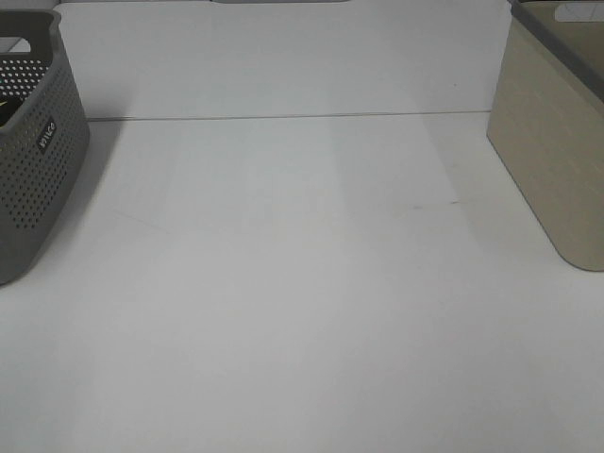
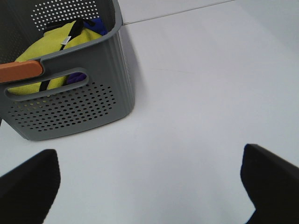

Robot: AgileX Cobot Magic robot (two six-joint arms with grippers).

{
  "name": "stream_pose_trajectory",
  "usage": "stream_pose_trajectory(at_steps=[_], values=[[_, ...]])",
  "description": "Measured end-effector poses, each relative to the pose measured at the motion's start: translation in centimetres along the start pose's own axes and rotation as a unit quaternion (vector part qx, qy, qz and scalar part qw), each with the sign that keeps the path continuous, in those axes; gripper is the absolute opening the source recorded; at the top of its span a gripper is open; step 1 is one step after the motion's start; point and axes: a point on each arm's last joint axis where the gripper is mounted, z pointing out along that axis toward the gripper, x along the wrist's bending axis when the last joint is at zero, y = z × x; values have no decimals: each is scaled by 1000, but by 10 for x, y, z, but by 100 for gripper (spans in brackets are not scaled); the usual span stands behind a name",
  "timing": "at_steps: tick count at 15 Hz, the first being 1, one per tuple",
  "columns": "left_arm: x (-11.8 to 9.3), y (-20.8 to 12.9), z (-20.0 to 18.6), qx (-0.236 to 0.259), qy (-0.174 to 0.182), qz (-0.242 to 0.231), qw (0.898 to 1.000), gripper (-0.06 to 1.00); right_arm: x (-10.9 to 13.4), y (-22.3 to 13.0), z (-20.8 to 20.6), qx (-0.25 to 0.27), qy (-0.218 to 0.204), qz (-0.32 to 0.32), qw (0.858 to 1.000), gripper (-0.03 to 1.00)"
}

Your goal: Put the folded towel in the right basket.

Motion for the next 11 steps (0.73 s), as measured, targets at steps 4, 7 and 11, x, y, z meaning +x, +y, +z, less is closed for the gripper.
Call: stream_pose_trajectory(at_steps=[4,7,11], values=[[0,0,0,0,0,0,1000,99,0,0,0,0,0,0,1000,57],[0,0,0,0,0,0,1000,99,0,0,0,0,0,1,1000,57],[0,0,0,0,0,0,1000,99,0,0,0,0,0,1,1000,57]])
